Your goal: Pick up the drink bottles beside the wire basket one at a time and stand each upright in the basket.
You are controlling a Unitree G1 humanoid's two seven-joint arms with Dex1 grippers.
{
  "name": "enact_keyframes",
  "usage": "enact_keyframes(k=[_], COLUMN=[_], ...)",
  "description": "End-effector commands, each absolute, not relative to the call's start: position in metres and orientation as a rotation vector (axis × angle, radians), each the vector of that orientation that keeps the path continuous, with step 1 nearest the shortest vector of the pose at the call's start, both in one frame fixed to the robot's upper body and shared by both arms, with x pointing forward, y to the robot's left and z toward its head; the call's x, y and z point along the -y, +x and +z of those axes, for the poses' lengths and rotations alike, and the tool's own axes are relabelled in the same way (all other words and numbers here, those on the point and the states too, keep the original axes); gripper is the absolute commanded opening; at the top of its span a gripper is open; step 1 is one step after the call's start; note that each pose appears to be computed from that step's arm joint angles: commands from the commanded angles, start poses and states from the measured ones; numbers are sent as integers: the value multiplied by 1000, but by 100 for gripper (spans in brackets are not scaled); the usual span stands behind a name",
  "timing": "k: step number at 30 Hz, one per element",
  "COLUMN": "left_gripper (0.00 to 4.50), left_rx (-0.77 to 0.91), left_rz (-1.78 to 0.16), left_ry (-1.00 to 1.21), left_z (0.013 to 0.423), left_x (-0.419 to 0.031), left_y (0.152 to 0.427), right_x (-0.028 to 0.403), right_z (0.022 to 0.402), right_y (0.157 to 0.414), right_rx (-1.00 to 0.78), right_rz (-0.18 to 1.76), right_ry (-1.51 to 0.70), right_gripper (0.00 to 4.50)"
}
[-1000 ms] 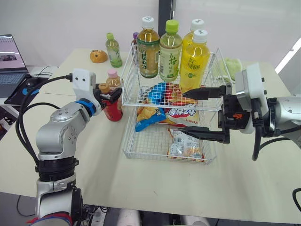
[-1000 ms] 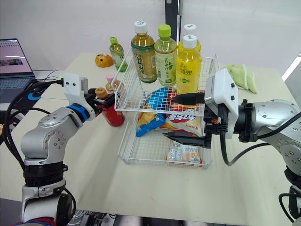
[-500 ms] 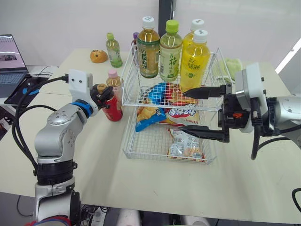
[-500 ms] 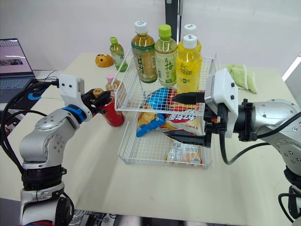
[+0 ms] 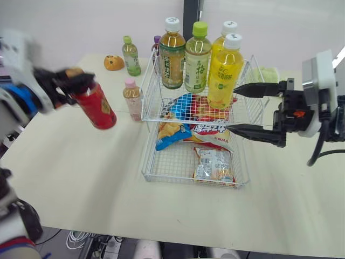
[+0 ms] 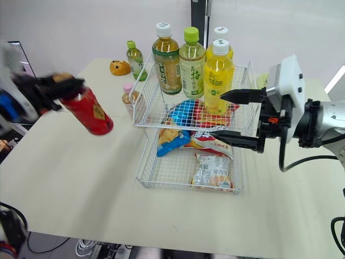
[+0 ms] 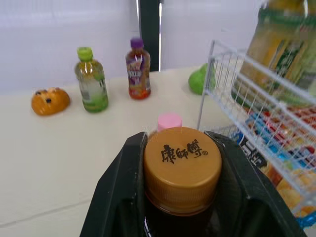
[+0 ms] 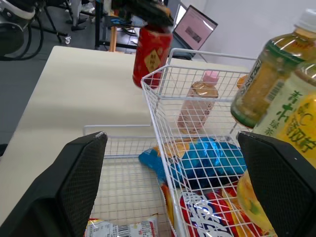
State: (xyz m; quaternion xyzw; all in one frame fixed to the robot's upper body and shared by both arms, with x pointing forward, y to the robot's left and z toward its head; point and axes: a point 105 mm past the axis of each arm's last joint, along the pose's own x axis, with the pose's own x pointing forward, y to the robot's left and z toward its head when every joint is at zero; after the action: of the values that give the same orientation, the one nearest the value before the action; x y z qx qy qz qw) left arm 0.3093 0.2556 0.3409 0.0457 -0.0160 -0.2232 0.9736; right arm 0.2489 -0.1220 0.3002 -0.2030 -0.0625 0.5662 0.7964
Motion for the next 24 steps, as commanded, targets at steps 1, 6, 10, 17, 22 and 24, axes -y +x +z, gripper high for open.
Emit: enact_keyframes(k=[1,6,10,17,22,24], left_gripper=[137,137,137,137,137,137], left_rx=[149,252,277,236,182,159], left_rz=[-536,-630,-791,-1051,-1120,-1157], left_ry=[75,45,42,74,201,198], left_z=[394,446,470,473,446,436], left_x=[-251,-238,-205,-139,-96,-80], left_y=[294,290,289,300,323,330], right_x=[127,135,140,150,159,161], right_z=[312,312,310,310,311,312], right_y=[241,240,238,236,233,233], right_rx=[185,177,172,166,166,168], right_rz=[1224,1193,1161,1088,1023,1004], right_ry=[-464,-464,-458,-448,-450,-454], right_gripper=[450,450,450,450,450,450])
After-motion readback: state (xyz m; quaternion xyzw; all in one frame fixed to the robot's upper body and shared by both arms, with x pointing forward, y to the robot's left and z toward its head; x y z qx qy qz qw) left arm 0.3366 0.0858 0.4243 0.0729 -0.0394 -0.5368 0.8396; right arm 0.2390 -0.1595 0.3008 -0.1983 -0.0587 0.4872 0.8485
